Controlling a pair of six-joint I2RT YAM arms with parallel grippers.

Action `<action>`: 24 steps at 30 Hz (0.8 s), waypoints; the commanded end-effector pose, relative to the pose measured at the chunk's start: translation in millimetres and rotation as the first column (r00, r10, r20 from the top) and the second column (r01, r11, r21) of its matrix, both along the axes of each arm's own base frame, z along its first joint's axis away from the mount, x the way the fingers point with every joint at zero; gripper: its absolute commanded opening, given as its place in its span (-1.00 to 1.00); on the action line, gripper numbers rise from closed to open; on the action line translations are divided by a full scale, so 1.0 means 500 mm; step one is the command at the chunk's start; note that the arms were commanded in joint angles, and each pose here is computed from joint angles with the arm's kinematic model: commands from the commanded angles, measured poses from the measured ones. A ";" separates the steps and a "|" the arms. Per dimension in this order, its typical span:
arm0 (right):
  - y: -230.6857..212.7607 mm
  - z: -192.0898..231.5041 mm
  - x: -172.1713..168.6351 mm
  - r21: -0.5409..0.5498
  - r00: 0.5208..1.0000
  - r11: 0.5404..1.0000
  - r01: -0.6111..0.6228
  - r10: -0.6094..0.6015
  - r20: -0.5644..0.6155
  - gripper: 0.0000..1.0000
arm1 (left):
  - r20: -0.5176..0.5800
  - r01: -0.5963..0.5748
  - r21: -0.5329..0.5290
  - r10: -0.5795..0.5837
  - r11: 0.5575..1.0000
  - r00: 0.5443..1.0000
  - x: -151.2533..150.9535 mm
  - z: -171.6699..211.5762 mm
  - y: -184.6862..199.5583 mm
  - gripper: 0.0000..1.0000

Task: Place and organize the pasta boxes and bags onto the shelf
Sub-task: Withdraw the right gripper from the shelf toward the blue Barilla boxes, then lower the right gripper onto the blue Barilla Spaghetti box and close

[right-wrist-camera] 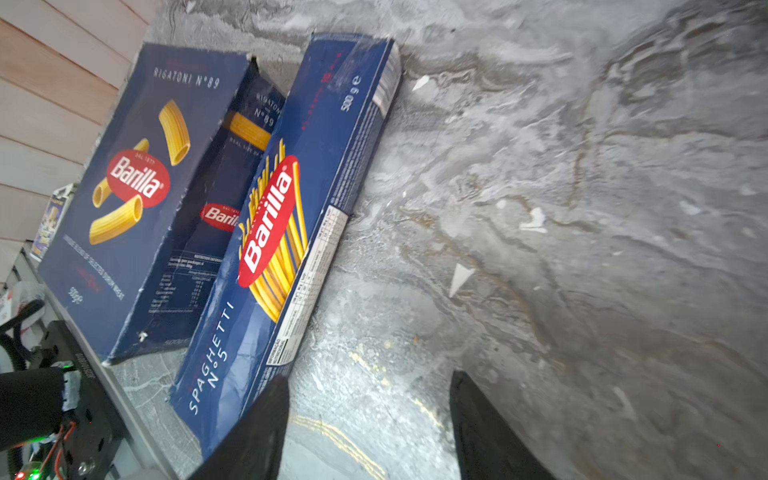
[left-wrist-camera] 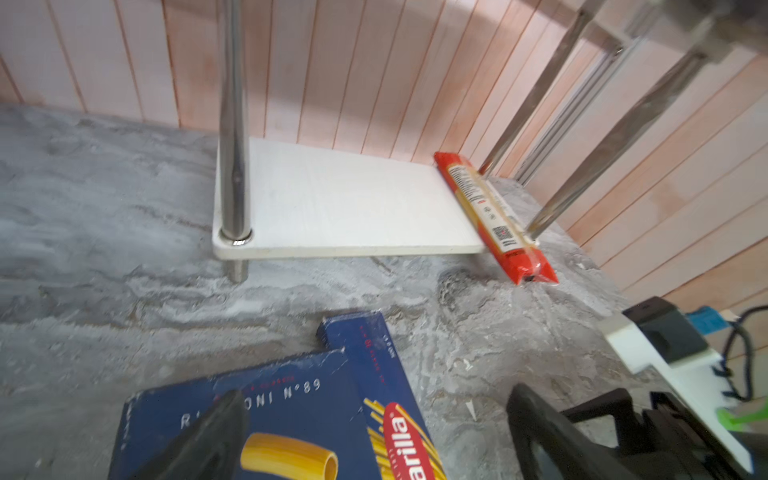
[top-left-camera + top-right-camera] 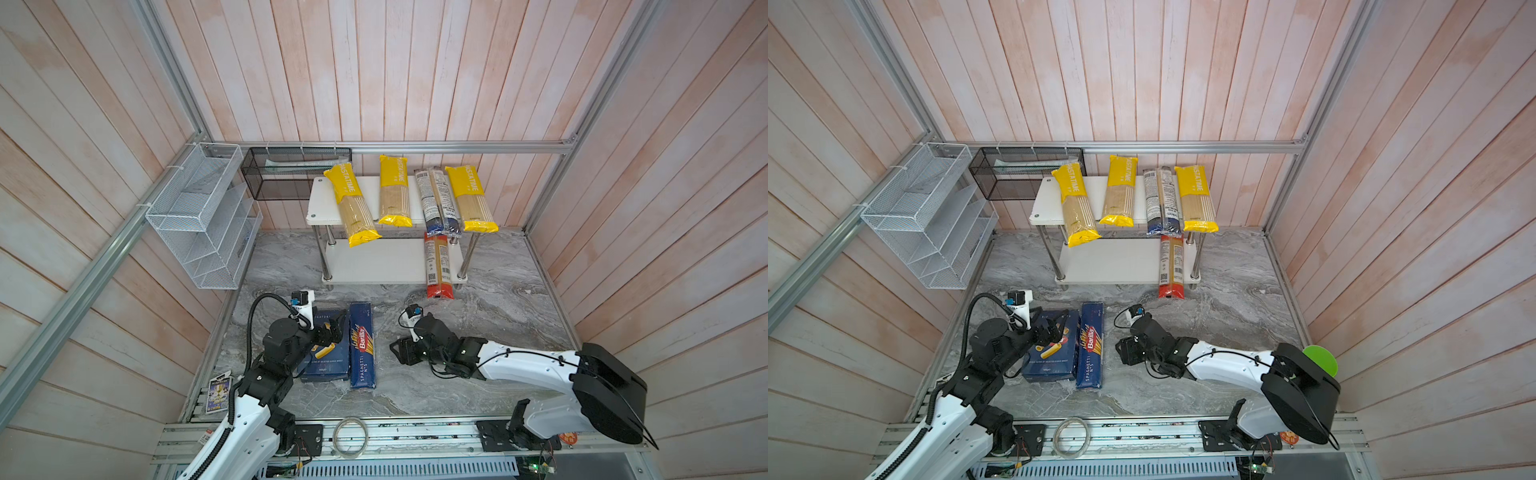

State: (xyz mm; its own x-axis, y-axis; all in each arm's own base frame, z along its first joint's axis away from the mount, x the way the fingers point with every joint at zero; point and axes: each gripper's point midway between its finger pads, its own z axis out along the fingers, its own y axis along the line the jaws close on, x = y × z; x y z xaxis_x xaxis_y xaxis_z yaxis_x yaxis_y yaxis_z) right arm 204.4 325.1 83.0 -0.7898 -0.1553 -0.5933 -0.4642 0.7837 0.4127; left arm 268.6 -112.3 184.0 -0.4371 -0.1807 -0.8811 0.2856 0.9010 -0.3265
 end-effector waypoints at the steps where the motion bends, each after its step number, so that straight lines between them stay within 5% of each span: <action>1: 0.038 0.014 0.007 0.008 1.000 1.000 0.001 -0.002 0.018 0.30 | -0.100 -0.117 0.046 0.121 0.992 0.988 -0.008 -0.031 0.043 0.99; 4: 0.071 0.007 -0.007 0.023 0.999 0.999 -0.037 0.037 0.021 0.33 | -0.115 -0.196 0.059 0.202 0.979 0.973 -0.007 -0.036 0.070 0.99; 24: 0.184 -0.077 -0.020 -0.151 0.993 0.981 -0.121 0.121 -0.011 0.53 | -0.069 -0.150 0.085 0.156 0.985 0.985 -0.012 -0.020 0.063 0.99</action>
